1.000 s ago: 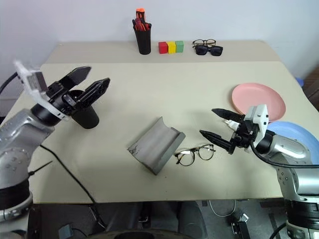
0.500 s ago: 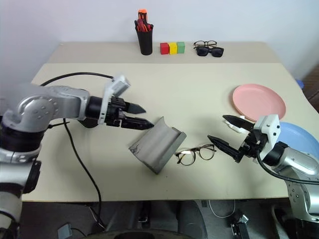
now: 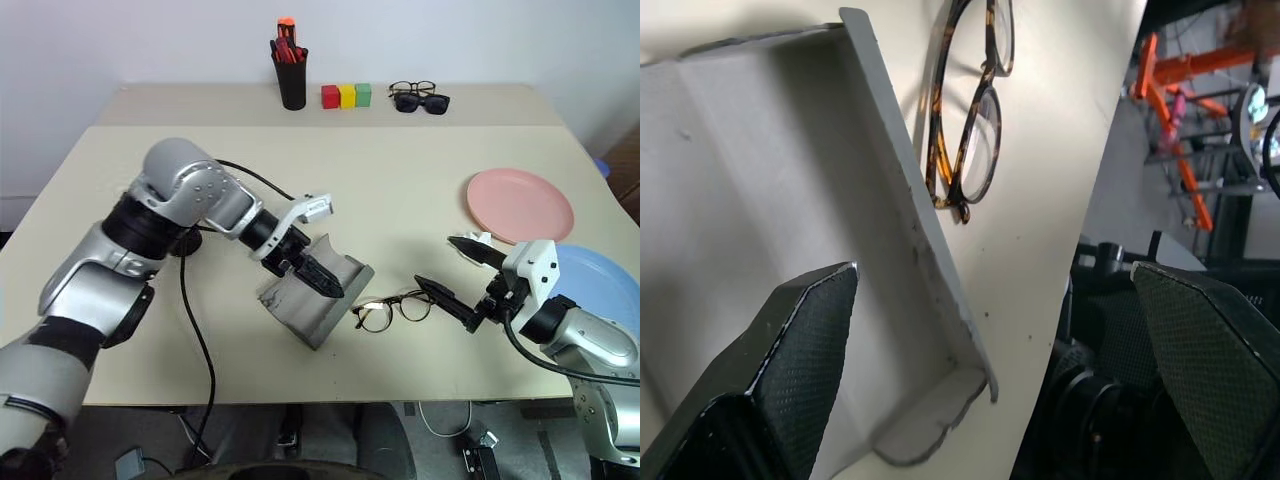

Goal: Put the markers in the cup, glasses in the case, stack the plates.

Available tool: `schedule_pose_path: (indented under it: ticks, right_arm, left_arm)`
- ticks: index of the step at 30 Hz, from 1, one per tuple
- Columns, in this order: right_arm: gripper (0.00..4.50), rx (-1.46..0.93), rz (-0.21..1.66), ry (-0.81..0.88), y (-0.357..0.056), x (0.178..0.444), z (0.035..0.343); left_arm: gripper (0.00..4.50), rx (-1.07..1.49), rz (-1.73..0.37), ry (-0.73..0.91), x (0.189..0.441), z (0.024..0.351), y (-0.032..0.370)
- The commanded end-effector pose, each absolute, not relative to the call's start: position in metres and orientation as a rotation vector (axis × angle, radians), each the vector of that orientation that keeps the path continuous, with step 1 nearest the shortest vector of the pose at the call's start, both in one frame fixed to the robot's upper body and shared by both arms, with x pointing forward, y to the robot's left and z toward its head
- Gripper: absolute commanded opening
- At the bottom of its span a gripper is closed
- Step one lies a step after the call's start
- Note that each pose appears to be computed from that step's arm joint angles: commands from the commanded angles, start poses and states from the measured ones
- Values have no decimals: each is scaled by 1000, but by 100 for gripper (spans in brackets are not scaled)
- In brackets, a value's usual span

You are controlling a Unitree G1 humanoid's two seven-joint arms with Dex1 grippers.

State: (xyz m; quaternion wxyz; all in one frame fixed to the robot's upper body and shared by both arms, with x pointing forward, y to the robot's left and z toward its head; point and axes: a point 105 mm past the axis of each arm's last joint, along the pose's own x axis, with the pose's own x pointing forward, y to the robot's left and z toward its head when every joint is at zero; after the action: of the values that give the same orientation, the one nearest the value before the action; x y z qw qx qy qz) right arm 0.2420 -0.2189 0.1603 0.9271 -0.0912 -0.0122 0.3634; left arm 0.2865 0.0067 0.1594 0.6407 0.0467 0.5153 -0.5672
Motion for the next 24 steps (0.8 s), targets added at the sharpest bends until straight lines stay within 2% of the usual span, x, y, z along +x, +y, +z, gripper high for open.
schedule_pose_path:
  ticks: [1, 5, 20, 23, 24]
  right_arm:
    - [450, -220, 745, -79, -216, 241, 173]
    - [450, -228, 746, -88, -216, 244, 176]
    - [450, -243, 715, -106, -220, 240, 179]
    - [450, -244, 707, -107, -222, 239, 179]
    - [450, -244, 705, -107, -223, 239, 178]
  left_arm:
    - [449, 137, -1301, 1205, 283, 159, 1]
    - [449, 149, -1314, 1249, 279, 154, -9]
    - [449, 176, -1141, 1314, 289, 121, -23]
    - [369, 163, -1105, 1305, 295, 120, -22]
    - [325, 158, -1095, 1303, 297, 120, -21]
